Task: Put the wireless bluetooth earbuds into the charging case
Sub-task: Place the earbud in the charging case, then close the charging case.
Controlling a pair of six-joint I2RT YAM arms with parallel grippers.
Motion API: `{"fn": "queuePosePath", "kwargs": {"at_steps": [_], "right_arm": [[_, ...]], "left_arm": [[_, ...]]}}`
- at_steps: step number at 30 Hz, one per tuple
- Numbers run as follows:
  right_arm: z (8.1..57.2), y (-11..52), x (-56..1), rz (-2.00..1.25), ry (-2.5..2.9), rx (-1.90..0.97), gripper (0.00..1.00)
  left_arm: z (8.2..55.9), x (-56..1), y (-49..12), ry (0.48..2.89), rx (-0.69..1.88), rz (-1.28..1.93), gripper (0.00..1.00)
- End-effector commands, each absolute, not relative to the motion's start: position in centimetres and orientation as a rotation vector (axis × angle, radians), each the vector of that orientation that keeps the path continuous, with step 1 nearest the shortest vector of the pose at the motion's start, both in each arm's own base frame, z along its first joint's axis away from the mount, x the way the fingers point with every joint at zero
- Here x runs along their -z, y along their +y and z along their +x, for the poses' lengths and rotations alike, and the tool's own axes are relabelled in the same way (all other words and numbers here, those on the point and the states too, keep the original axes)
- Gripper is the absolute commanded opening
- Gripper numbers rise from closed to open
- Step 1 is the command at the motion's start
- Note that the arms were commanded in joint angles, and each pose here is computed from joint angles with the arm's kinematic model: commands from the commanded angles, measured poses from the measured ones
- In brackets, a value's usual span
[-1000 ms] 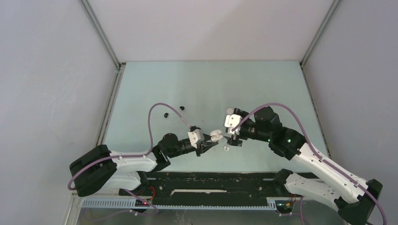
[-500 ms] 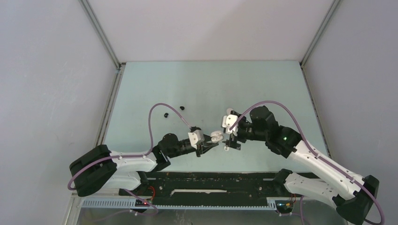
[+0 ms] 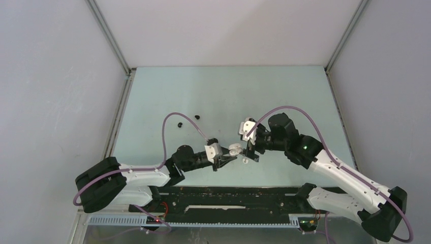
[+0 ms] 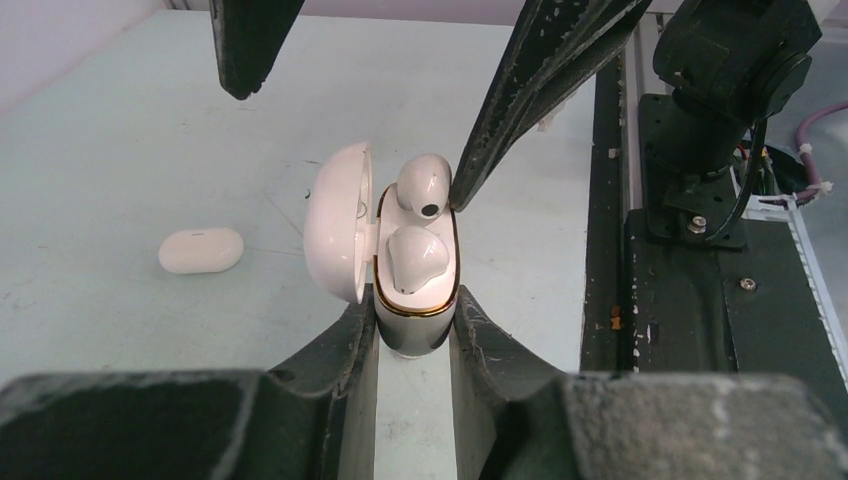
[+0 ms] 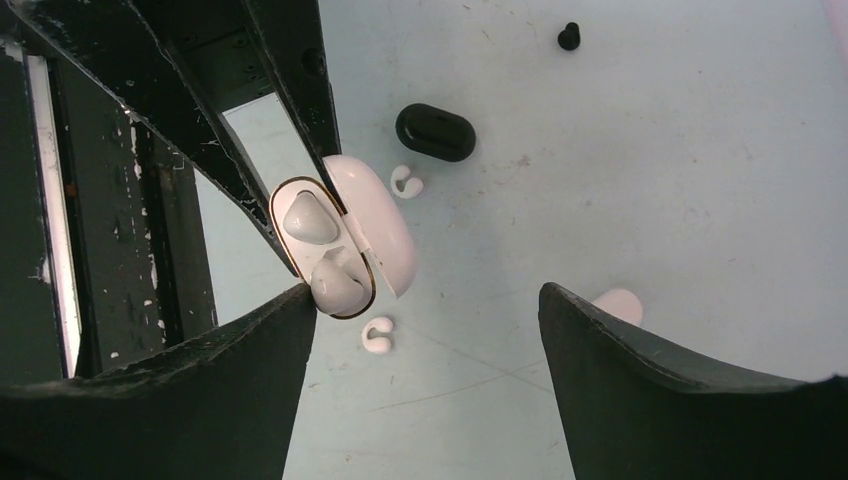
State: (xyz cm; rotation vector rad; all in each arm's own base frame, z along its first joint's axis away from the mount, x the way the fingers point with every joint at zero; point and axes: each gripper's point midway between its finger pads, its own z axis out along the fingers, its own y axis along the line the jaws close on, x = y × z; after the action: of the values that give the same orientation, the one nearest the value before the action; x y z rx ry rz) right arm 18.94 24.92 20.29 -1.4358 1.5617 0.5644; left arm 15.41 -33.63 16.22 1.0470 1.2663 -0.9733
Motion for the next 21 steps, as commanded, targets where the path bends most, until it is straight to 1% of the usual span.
{"fn": "queuePosePath", "kwargs": {"at_steps": [1,8,14,21], "right_arm": [[19.6,25.6,-22.6,-1.397,1.515,-0.578,0.83],[17.0,25.7,-21.3,-1.541,1.485,-0.666,0.86],[14.9,25.7,-20.2,-1.638,1.479,-0.715,0.85],[12.1,24.5,-21.6,-1.745,1.430,-0.711,0.77]], "left_arm": [[15.2,-17.8,-34.5,1.190,0.962,1.074,0.00],[15.1,-17.7,-34.7,1.196,0.963,1.080,0.00],[15.1,-17.7,-34.9,1.209,0.978,1.071,0.00],[16.1,-16.9,-35.5,1.289,0.982,1.026,0.00]]}}
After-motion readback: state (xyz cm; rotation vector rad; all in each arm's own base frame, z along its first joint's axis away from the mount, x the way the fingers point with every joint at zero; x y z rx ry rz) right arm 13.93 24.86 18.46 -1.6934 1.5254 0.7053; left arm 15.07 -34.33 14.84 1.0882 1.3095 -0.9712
